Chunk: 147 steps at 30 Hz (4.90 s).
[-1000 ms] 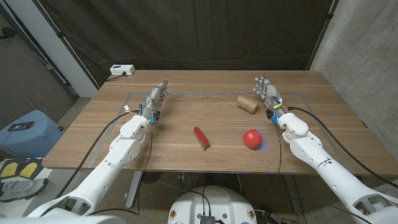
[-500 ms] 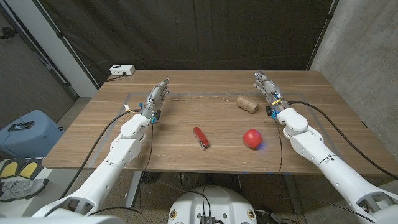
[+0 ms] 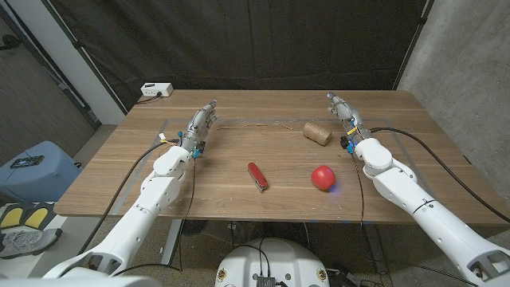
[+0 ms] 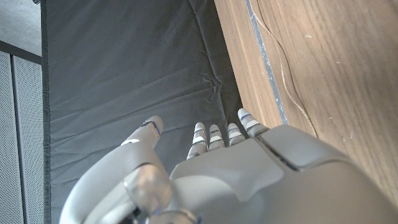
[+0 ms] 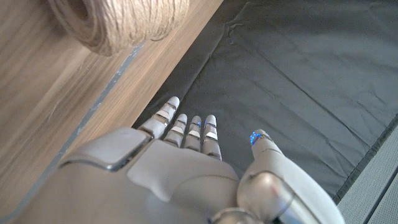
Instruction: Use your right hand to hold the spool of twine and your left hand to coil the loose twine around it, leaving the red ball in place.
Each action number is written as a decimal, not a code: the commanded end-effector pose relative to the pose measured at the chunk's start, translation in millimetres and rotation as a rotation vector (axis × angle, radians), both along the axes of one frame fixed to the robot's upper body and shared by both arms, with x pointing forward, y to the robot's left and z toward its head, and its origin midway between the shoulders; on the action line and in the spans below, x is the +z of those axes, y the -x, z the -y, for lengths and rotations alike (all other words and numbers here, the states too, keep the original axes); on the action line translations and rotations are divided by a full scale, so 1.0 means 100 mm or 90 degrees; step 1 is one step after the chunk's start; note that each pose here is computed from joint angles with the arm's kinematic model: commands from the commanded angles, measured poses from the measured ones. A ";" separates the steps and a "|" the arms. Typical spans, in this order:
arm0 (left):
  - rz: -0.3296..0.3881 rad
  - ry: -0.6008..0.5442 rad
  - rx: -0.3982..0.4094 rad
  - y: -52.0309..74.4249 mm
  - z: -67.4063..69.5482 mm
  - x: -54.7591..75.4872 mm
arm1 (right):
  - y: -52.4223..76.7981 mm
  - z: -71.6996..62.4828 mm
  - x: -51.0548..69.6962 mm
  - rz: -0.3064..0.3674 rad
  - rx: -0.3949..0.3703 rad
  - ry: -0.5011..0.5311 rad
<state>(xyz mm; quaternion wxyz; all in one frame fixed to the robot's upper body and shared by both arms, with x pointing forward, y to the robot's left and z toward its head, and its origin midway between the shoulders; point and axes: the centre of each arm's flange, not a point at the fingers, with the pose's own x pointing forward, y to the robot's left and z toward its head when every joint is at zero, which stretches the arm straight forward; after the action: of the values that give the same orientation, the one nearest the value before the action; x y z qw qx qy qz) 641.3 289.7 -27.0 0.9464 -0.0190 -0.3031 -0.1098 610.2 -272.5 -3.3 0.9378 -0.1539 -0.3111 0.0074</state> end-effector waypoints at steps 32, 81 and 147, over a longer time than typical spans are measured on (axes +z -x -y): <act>0.015 0.009 -0.036 -0.05 -0.03 0.08 | 0.38 -0.47 0.13 -0.014 -0.282 0.214; 0.008 0.012 -0.043 -0.28 -0.03 0.21 | 0.44 -0.76 0.57 -0.148 -0.351 0.450; -0.012 0.008 -0.070 -0.56 0.05 0.33 | 0.28 -0.68 0.60 -0.291 -0.350 0.616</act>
<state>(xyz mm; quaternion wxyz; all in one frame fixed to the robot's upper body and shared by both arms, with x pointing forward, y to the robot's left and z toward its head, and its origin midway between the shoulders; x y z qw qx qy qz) 694.6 284.7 5.1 0.9404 -0.0428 -0.2977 -0.1588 580.9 -205.7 61.0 0.7735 -0.6288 -0.0363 -0.0705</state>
